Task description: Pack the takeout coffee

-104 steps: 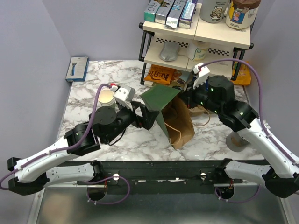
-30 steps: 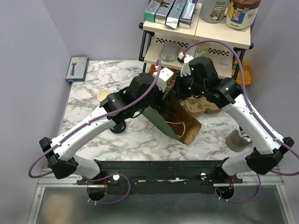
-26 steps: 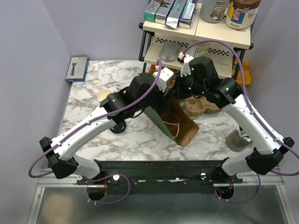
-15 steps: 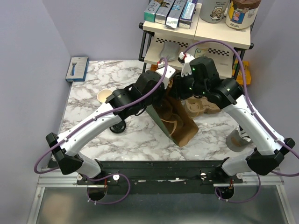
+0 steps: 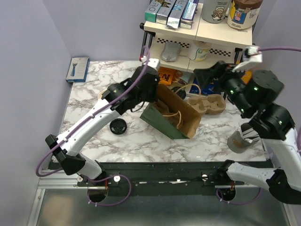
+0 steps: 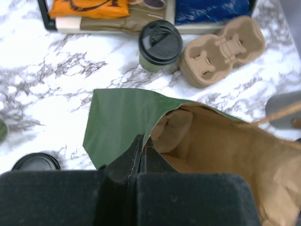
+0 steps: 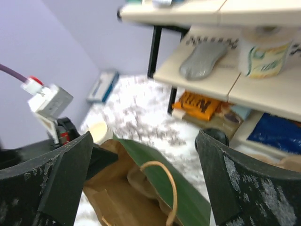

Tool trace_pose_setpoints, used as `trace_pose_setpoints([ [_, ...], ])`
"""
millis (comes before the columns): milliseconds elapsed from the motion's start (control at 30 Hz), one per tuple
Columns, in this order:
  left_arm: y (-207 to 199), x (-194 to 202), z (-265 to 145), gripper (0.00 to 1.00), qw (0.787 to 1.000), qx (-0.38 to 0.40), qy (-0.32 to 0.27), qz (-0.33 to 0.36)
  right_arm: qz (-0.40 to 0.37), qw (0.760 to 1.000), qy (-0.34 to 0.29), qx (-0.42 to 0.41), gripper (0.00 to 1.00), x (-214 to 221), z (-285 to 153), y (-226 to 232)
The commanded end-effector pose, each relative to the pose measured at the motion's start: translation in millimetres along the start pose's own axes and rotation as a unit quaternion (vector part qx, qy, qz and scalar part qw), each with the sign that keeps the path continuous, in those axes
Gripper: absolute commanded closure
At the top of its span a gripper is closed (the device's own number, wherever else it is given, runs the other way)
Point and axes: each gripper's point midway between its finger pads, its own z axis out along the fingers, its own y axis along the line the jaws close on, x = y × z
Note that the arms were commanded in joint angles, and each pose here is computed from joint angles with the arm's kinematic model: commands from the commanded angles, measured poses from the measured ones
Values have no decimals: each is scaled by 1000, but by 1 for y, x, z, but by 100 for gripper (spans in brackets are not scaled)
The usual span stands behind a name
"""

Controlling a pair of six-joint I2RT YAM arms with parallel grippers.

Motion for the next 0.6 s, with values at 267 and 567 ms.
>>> trace_pose_setpoints([
  [267,25,-9,-28,100,948,99,11,-301,45,990,-61,119,0,1,-10,-51],
  [567,77,63,28,100,931,7,97,-353,33,990,-20,134,0,22,0,-58],
])
